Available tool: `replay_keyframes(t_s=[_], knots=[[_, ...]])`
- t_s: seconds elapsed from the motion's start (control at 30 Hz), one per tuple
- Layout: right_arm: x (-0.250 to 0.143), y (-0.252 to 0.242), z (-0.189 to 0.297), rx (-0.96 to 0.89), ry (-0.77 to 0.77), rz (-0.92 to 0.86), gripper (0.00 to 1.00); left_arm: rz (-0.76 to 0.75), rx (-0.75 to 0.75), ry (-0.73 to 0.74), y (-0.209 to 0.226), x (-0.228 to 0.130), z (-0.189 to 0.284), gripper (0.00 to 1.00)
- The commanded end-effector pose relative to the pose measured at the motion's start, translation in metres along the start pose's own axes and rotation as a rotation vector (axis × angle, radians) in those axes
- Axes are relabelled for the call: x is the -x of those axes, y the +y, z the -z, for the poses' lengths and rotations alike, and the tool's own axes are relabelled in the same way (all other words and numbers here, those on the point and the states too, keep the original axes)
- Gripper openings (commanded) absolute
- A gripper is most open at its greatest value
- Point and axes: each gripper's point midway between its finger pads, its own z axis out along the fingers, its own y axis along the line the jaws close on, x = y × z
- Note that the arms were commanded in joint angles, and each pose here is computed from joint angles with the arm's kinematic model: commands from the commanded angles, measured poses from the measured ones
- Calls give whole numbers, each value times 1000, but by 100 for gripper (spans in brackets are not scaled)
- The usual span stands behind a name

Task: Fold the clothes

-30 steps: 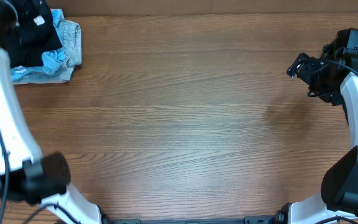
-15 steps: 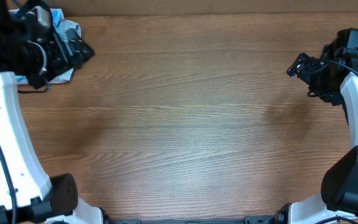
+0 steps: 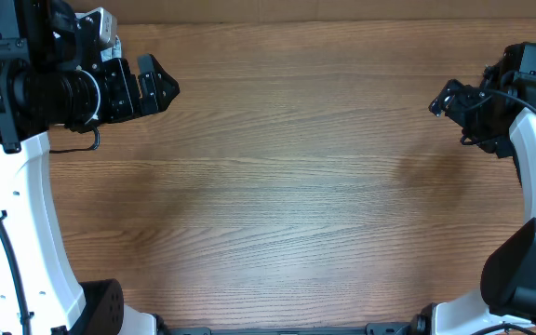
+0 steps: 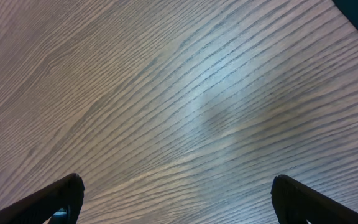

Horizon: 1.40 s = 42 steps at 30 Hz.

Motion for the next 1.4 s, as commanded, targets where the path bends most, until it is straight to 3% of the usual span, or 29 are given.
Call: replay_keyframes(t_s=[0.0, 0.23, 0.37, 0.67, 1.07, 1.23, 1.37], knots=[[4, 3, 7, 5, -23, 6, 100, -28, -15, 8, -3, -2, -1, 100], [4, 3, 7, 5, -23, 6, 100, -115, -24, 30, -10, -6, -6, 100], [4, 3, 7, 5, -23, 6, 100, -266, -52, 46, -27, -16, -8, 100], [4, 3, 7, 5, -23, 6, 100, -397, -35, -24, -41, -26, -9, 100], [4, 3, 7, 5, -23, 6, 100, -499, -63, -288, -4, -64, -59, 100], [4, 3, 7, 5, -23, 7, 100, -526, -67, -371, 12, -97, -65, 100], [4, 3, 7, 5, -23, 6, 100, -532, 16, -485, 36, -112, -62, 100]])
